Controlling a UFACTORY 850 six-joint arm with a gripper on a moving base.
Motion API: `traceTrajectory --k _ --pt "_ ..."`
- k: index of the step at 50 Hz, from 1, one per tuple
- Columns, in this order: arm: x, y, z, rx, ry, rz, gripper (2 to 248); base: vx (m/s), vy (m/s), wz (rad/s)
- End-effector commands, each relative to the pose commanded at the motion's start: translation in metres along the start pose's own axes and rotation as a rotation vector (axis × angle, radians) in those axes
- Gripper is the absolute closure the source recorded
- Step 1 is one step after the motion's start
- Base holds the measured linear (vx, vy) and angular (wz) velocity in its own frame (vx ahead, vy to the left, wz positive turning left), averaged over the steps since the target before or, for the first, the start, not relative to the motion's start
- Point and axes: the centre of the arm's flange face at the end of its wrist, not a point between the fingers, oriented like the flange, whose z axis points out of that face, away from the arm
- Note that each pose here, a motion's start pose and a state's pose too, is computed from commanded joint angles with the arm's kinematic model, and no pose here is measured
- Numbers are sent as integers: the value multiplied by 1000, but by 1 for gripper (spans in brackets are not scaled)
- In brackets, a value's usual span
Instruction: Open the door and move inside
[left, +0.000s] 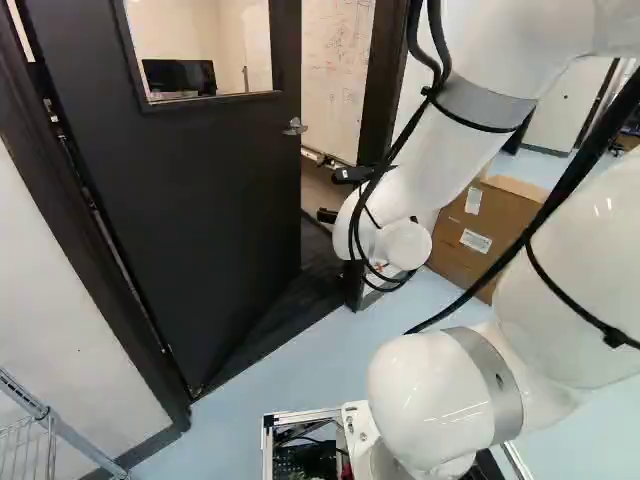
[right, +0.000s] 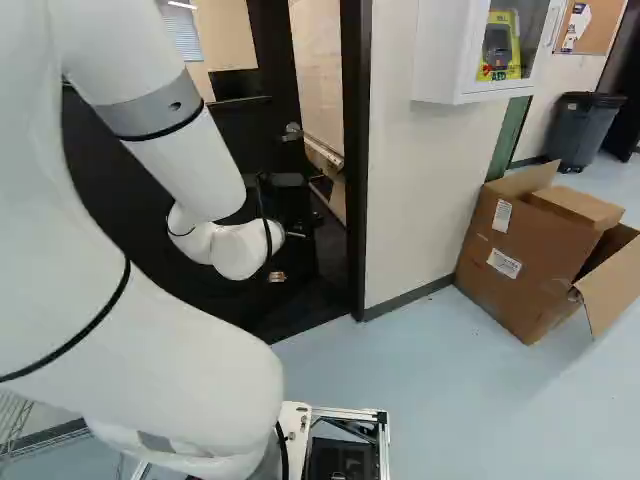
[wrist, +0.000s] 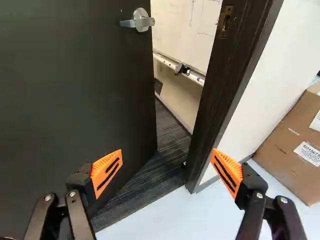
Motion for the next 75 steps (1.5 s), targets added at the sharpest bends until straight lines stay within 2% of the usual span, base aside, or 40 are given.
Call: traceTrajectory --k 28,75 --pt "0 0 0 0 0 0 3 -6 2 9" --pt "0 0 0 0 0 0 3 70 43 158"
